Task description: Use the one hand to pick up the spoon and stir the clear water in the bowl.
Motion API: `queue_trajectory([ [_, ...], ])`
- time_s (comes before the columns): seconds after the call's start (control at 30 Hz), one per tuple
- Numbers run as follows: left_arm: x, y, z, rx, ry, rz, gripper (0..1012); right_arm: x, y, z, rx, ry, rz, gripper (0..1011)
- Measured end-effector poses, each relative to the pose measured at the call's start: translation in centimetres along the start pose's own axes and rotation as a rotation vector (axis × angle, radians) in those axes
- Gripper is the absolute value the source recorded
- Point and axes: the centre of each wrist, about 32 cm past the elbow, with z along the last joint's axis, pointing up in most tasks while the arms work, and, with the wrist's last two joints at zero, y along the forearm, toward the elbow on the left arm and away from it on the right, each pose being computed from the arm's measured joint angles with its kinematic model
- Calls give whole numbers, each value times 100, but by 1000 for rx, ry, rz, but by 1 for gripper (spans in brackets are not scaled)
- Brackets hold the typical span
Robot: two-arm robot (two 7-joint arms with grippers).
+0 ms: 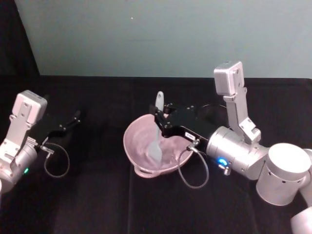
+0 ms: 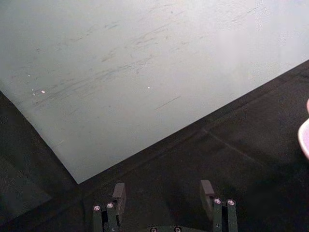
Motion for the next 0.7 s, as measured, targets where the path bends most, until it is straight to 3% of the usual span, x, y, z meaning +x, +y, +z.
queue_trajectory([
  [0.33, 0, 0, 0, 0, 0, 0, 1011, -32, 248, -113, 46, 39, -6, 131],
  [0.7, 0, 0, 0, 0, 0, 0, 1011, 17, 381, -298, 165, -81, -124, 131],
])
